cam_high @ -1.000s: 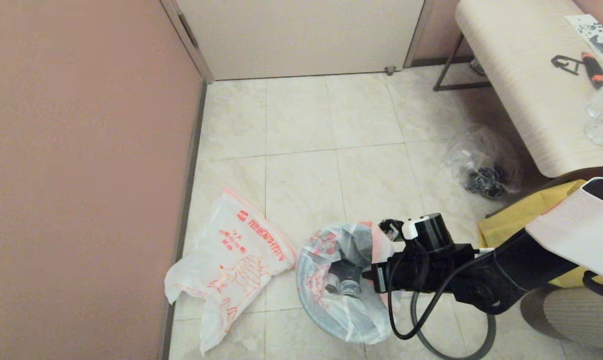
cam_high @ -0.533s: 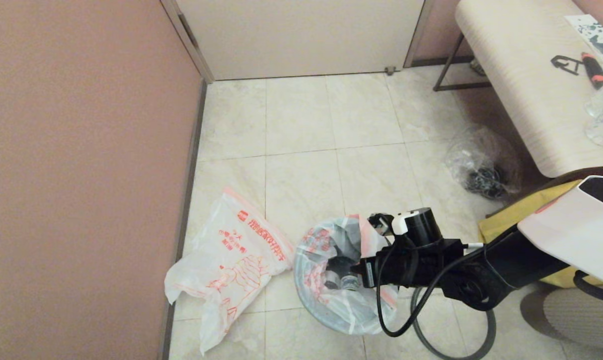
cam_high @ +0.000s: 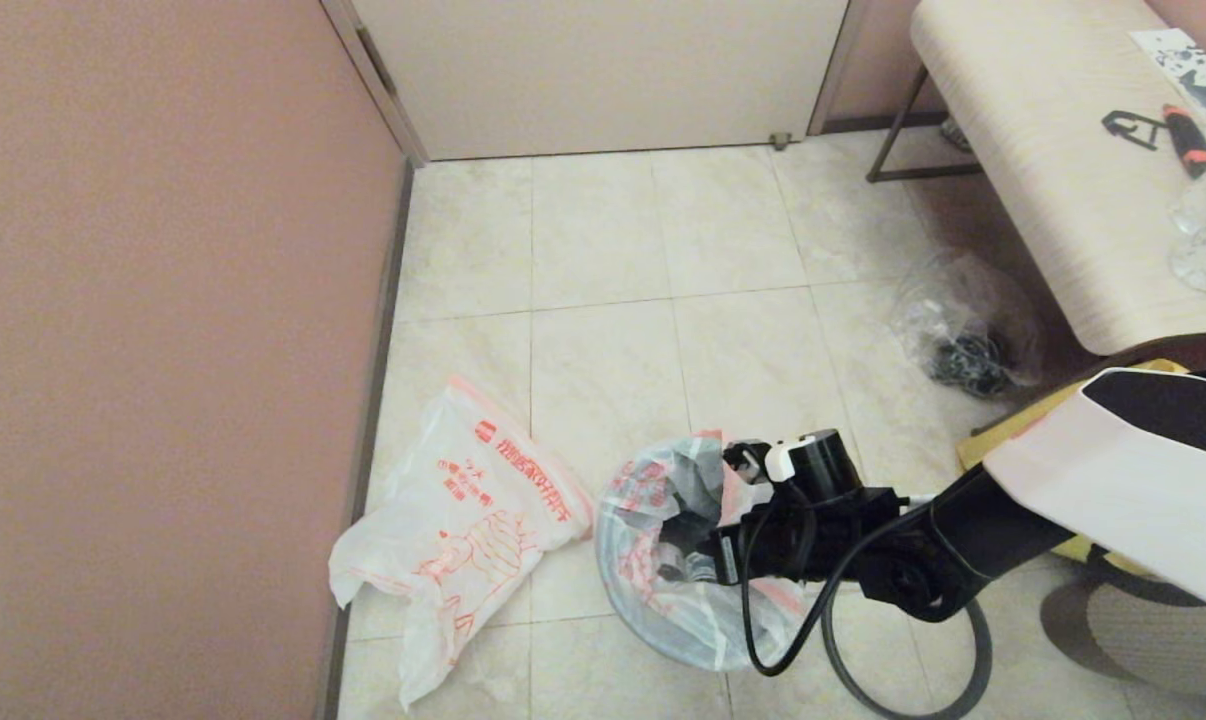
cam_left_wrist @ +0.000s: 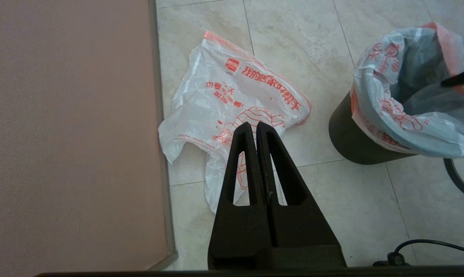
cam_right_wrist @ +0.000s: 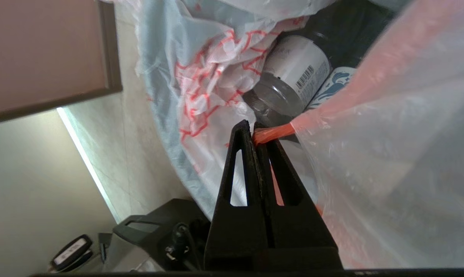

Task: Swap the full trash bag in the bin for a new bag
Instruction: Place the trash bag on the floor

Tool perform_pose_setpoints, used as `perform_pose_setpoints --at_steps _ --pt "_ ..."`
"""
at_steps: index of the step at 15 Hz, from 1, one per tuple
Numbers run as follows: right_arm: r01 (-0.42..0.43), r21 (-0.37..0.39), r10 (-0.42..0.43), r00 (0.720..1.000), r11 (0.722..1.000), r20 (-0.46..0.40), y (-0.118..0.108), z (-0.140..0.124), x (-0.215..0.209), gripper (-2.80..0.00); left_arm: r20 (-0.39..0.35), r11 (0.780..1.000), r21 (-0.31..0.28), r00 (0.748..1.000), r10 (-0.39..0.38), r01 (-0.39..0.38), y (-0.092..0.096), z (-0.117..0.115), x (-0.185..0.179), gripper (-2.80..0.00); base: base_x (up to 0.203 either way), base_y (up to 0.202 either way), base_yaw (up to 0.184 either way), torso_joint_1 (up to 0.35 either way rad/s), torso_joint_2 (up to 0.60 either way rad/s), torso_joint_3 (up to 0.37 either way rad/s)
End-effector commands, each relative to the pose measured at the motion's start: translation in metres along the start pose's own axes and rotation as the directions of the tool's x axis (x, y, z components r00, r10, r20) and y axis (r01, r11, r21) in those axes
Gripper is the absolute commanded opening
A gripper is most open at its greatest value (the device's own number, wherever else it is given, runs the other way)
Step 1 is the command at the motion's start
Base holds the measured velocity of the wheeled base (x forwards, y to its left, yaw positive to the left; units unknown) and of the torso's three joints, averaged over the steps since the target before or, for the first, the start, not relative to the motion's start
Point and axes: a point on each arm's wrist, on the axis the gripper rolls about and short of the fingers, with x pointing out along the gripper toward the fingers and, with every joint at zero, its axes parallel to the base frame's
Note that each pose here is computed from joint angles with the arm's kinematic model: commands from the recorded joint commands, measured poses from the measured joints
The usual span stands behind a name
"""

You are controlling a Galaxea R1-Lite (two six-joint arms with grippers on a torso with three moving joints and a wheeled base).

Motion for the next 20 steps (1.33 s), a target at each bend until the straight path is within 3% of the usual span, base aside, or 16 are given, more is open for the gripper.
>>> perform_pose_setpoints --at_steps 1,3,5,9,13,17,20 --pt "-0.007 -0.005 0.007 0.999 1.000 -0.035 0.002 -0.010 0.017 -2.80 -0.001 1.000 0.001 1.000 -0.002 0.002 0.000 0.000 0.000 -2.80 0.000 0.000 0.000 0.000 0.00 0.000" --pt "0.008 -0.029 -0.010 0.999 1.000 -0.053 0.006 -0.017 0.032 -2.80 -0.001 1.000 0.000 1.000 -0.001 0.001 0.000 0.000 0.000 -2.80 0.000 0.000 0.000 0.000 0.00 0.000" --pt "0.041 -0.081 -0.048 0.995 0.996 -0.082 -0.007 -0.028 0.054 -2.80 -0.001 1.000 0.000 1.000 0.000 0.000 0.000 0.000 0.000 -2.80 0.000 0.000 0.000 0.000 0.00 0.000" --pt "0.052 -0.106 -0.059 0.996 0.993 -0.065 -0.005 -0.009 0.065 -2.80 -0.001 1.000 0.000 1.000 -0.002 0.002 0.000 0.000 0.000 -2.80 0.000 0.000 0.000 0.000 0.00 0.000" --pt "0.061 -0.116 -0.067 0.996 0.991 -0.051 0.009 0.008 0.049 -2.80 0.000 1.000 0.000 1.000 0.000 0.000 0.000 0.000 0.000 -2.80 0.000 0.000 0.000 0.000 0.00 0.000" --pt "0.078 -0.115 -0.092 0.989 0.990 -0.119 0.025 -0.019 0.026 -2.80 0.000 1.000 0.000 1.000 0.000 0.000 0.000 0.000 0.000 -2.80 0.000 0.000 0.000 0.000 0.00 0.000" --pt "0.087 -0.120 -0.095 0.994 0.989 -0.061 0.032 -0.007 0.011 -2.80 -0.001 1.000 0.000 1.000 0.000 0.000 0.000 0.000 0.000 -2.80 0.000 0.000 0.000 0.000 0.00 0.000"
